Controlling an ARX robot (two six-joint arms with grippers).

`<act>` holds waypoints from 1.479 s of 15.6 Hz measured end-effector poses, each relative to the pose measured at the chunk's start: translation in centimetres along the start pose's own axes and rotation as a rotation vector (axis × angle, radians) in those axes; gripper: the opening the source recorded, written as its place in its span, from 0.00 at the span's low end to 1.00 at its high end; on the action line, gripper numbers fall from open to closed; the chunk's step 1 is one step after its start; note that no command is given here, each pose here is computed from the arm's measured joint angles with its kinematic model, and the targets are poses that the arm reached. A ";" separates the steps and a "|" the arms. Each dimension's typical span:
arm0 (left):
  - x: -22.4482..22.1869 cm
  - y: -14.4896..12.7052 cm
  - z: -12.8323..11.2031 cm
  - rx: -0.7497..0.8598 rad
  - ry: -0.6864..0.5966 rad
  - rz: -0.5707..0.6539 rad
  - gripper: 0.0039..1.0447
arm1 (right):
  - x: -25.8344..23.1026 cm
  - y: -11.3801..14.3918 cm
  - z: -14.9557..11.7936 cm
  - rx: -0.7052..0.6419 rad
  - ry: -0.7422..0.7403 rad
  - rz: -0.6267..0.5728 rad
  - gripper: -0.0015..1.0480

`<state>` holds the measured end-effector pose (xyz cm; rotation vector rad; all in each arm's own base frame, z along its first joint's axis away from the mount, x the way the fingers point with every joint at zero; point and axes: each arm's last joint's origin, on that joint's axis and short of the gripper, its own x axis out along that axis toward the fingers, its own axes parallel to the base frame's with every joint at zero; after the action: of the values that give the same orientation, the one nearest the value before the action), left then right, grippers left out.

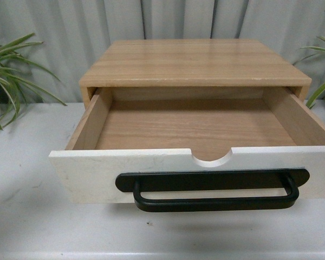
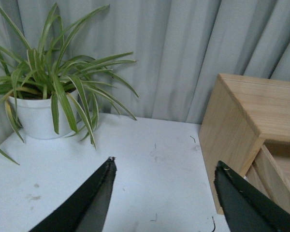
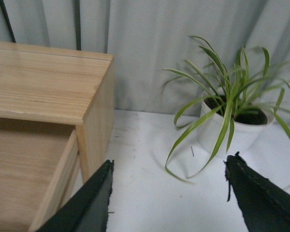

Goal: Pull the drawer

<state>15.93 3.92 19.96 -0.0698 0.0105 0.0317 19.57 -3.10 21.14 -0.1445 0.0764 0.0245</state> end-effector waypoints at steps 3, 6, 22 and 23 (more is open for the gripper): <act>-1.2 -1.5 -1.0 0.050 -0.003 -0.041 0.28 | -3.8 1.5 0.1 0.102 -0.095 -0.026 0.35; -2.2 -2.2 -1.8 0.054 -0.004 -0.032 0.02 | -4.8 2.6 -2.0 0.128 -0.053 -0.020 0.02; -5.2 -3.5 -3.4 0.056 -0.019 -0.031 0.01 | -8.2 3.9 -4.3 0.130 -0.089 -0.026 0.02; -5.9 -3.5 -4.0 0.057 0.035 -0.032 0.01 | -8.3 3.9 -4.3 0.130 -0.088 -0.027 0.02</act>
<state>10.12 0.00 16.27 -0.0132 0.0452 -0.0016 10.89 0.00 16.97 -0.0139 -0.0124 -0.0008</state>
